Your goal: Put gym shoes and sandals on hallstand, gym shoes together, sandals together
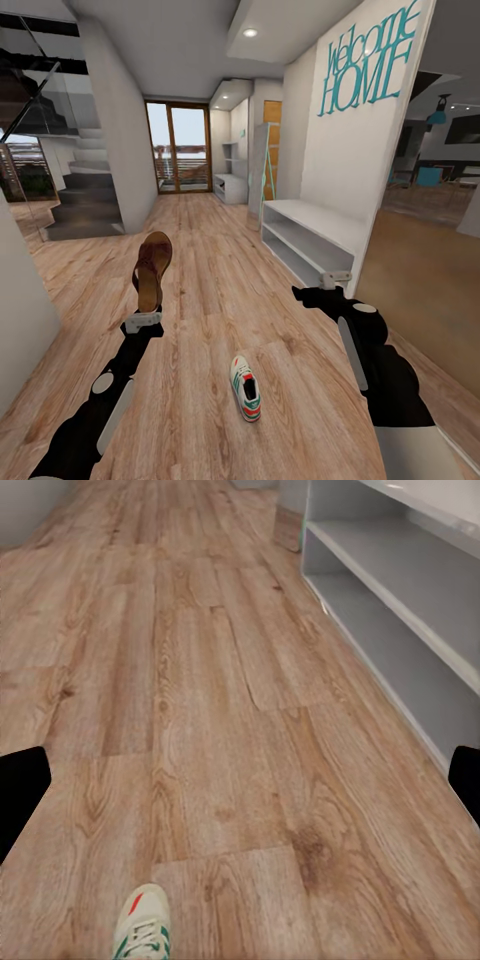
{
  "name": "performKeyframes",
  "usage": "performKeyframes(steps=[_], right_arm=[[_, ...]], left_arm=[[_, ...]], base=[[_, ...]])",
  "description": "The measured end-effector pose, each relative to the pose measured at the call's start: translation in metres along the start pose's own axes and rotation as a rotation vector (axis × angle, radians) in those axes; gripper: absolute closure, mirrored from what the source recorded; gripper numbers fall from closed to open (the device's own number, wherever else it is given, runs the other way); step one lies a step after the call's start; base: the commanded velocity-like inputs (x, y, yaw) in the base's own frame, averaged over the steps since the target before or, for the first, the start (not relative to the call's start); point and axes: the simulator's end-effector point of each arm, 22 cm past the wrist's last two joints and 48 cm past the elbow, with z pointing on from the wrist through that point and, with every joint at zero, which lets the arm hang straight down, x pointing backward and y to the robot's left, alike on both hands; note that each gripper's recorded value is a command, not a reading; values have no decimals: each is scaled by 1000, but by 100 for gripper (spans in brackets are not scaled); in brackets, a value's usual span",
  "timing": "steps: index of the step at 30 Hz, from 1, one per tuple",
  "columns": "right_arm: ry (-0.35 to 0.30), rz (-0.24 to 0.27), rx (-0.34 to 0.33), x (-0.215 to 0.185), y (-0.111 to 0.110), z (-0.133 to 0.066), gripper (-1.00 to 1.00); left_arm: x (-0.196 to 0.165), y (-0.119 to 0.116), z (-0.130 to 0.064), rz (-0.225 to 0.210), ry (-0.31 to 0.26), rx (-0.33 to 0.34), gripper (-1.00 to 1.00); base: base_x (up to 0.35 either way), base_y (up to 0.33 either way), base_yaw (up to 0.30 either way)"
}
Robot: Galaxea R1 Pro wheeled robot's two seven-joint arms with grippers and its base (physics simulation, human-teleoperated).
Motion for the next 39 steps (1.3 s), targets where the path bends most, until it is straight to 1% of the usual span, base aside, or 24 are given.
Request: performKeyframes(steps=[1, 2, 3, 5, 9, 15, 20, 30, 31, 32, 33, 34, 39], right_arm=[[0, 0, -2, 0, 0, 0, -100], [0, 7, 0, 1, 0, 1, -100], [-1, 8, 6, 2, -4, 2, -100], [-1, 10, 10, 4, -6, 3, -100], [3, -10, -4, 3, 0, 2, -100], [12, -9, -2, 1, -1, -2, -100], [52, -3, -3, 12, 0, 0, -100], [52, -4, -2, 23, 0, 10, -100], [-110, -20, -3, 26, -2, 35, -100], [-160, -26, -3, 43, -4, 47, -100], [-181, -28, -3, 46, -4, 50, -100], [-188, -28, -3, 49, -4, 51, -100], [-200, -30, -5, 53, -3, 53, -100]], left_arm=[[0, 0, 0, 0, 0, 0, 100], [-1, 4, 0, 9, 1, -2, 100], [-2, 2, 0, 16, 3, 3, 100], [-7, -1, 0, 14, -7, 7, 100], [-20, -9, 1, 9, -49, 17, 100], [-21, -9, 1, 8, -51, 17, 100], [-21, -8, 1, 7, -50, 14, 100], [-21, -8, 1, 7, -50, 14, 100], [-21, -9, 1, 8, -50, 15, 100], [-21, -9, 1, 8, -49, 15, 100], [-21, -9, 1, 8, -50, 15, 100], [-21, -9, 1, 8, -50, 15, 100], [-21, -9, 1, 7, -50, 15, 100]], base=[[0, 0, 0], [0, 0, 0], [0, 0, 0], [0, 0, 0], [0, 0, 0], [28, 0, 0], [261, 0, 0], [311, 0, 0], [120, 0, 0], [61, 0, 0], [39, 0, 0], [31, 0, 0], [10, 0, 0]])
